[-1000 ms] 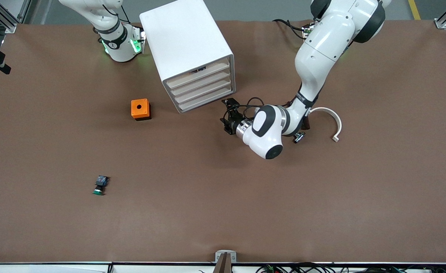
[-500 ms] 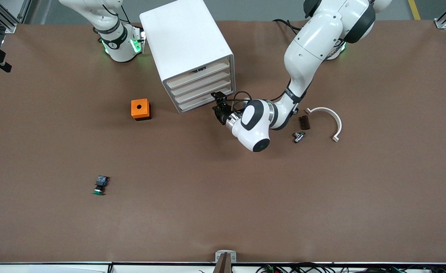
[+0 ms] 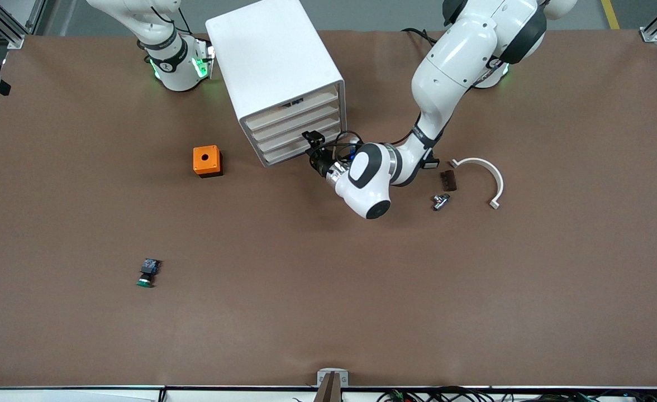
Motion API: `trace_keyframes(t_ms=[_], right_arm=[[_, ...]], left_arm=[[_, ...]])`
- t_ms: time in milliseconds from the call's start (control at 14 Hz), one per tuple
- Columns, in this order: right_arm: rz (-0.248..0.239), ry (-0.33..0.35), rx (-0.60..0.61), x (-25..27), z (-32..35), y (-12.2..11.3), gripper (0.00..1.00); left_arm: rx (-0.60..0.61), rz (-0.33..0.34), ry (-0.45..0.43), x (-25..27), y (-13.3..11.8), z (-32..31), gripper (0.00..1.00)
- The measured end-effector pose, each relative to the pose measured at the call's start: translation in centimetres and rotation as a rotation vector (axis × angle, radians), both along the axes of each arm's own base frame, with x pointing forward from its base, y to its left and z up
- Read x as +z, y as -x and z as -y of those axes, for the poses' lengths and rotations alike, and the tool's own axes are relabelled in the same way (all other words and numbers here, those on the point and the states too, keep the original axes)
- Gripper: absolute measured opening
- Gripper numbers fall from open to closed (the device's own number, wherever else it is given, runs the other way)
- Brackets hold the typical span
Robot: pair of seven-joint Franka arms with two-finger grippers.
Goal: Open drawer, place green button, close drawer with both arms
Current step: 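Hook the left gripper onto the cabinet's top drawer front, then pull the drawer open with the left gripper and release it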
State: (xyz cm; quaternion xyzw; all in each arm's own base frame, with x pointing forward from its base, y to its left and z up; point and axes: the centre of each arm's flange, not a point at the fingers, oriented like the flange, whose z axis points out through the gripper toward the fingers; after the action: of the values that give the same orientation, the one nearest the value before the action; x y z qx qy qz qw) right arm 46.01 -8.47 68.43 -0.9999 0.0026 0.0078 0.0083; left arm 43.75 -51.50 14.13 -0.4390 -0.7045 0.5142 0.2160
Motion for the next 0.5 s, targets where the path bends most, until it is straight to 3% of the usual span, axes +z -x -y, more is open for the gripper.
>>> trace_keyframes(t_ms=[71, 214, 357, 500], right_arm=[[-0.001, 0.0, -0.002, -0.1, 0.0, 0.0, 1.0], [-0.006, -0.001, -0.003, -0.3, 0.0, 0.0, 1.0], [-0.013, -0.002, -0.004, -0.6, 0.0, -0.1, 1.0], [-0.019, -0.002, -0.011, -1.1, -0.1, -0.2, 1.0]], left_arm=[[0.001, -0.007, 0.002, 0.1, 0.3, 0.3, 0.62], [0.005, -0.022, 0.006, 0.2, 1.0, 1.1, 0.51], [0.001, -0.029, 0.001, 0.2, 1.5, 1.5, 0.48], [-0.003, -0.029, 0.0, 0.2, 1.8, 1.7, 0.33]])
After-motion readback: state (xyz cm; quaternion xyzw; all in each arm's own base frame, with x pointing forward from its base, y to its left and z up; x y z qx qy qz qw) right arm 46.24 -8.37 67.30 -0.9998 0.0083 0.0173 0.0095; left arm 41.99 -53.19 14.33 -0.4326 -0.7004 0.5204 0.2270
